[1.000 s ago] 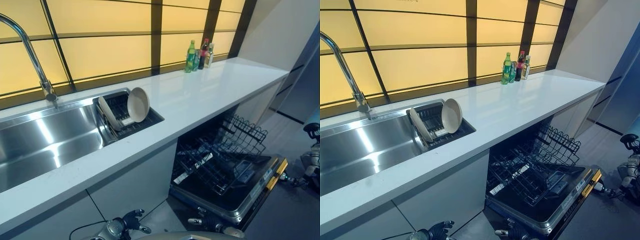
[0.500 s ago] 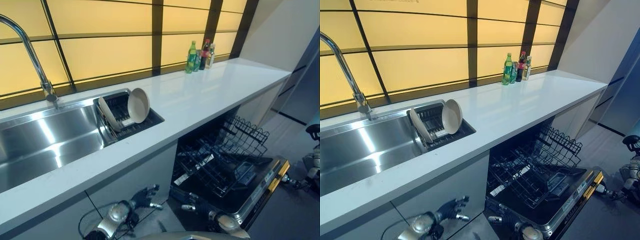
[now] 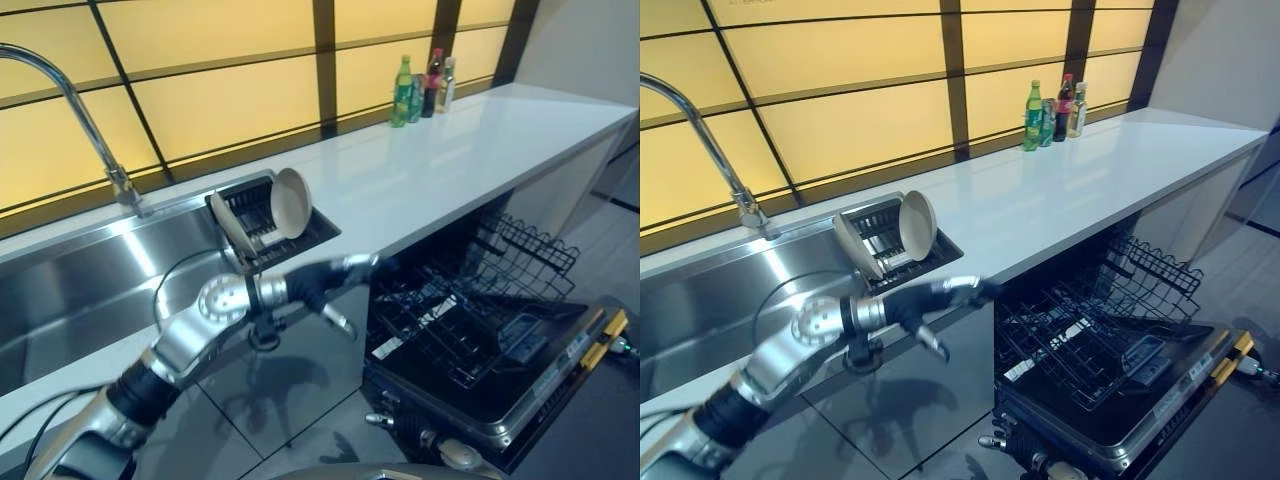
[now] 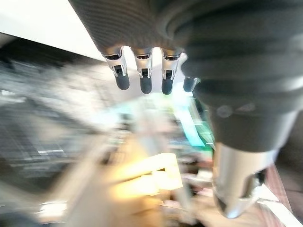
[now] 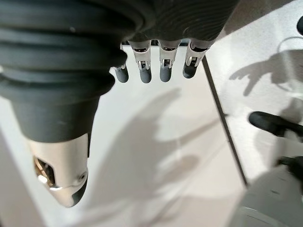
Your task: Pick up plates and place into dishwasher.
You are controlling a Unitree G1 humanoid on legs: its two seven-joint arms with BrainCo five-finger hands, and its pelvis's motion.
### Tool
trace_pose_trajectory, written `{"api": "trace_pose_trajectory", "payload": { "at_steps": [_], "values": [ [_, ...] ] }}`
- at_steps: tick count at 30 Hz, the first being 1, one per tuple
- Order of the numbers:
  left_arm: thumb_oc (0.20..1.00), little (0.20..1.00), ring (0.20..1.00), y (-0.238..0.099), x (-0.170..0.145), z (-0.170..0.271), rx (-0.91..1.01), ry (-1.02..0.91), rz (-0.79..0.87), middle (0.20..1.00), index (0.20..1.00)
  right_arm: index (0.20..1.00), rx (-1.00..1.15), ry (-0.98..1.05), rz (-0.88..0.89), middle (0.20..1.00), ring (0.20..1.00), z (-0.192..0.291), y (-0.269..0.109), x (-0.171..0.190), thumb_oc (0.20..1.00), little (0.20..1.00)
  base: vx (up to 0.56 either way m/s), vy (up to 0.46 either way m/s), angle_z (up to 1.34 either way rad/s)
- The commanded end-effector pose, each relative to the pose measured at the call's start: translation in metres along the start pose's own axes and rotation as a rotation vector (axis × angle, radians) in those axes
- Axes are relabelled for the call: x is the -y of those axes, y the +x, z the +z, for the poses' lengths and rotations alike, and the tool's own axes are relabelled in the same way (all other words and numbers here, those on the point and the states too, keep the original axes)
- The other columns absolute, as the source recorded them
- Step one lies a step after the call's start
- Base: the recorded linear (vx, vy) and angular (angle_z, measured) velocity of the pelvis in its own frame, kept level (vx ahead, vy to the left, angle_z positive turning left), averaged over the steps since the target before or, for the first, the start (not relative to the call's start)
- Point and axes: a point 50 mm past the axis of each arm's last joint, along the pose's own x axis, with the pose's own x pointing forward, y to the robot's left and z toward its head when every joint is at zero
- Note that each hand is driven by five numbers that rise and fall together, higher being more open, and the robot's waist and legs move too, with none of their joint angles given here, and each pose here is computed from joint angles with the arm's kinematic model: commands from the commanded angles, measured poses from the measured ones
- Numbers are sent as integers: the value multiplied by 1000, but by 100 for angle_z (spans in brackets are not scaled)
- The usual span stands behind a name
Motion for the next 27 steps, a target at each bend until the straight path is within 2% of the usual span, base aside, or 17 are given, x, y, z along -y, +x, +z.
{"api": "trace_pose_trajectory", "payload": {
  "at_steps": [1,5,6,9,12,13,15,17,23,27],
  "values": [
    [1000,1000,1000,6,-32,69,278,112,197,1000,1000,1000,134,-88,27,1000,1000,42,15,-6,1000,1000,0,0,0],
    [1000,1000,1000,-23,-72,100,401,316,543,1000,1000,1000,127,-91,24,1000,1000,41,13,-1,1000,1000,0,0,0],
    [1000,1000,1000,-36,-83,109,404,463,670,1000,1000,1000,127,-90,20,1000,1000,42,13,2,1000,1000,25,11,3],
    [1000,1000,1000,-62,-102,136,336,818,866,1000,1000,1000,132,-86,9,1000,1000,45,11,6,1000,1000,23,14,3],
    [1000,1000,1000,-83,-118,165,98,1339,956,1000,1000,1000,133,-90,-3,1000,1000,44,6,14,1000,1000,41,44,10],
    [1000,1000,1000,-89,-123,172,-55,1555,935,1000,1000,1000,129,-93,-11,1000,1000,43,4,17,1000,1000,50,74,10],
    [1000,1000,1000,-100,-131,187,-291,1766,887,1000,1000,1000,114,-100,-25,1000,1000,38,-1,25,1000,1000,50,87,5],
    [1000,1000,1000,-108,-136,190,-478,1883,820,1000,1000,1000,101,-103,-34,1000,1000,32,-6,30,1000,1000,39,85,1],
    [1000,1000,1000,-122,-145,160,-881,1972,524,1000,1000,1000,72,-127,-31,1000,1000,24,-15,40,1000,1000,45,91,-2],
    [1000,1000,1000,-125,-152,138,-1012,1974,392,1000,1000,1000,59,-134,-33,1000,1000,23,-16,43,1000,1000,55,107,-5]
  ]
}}
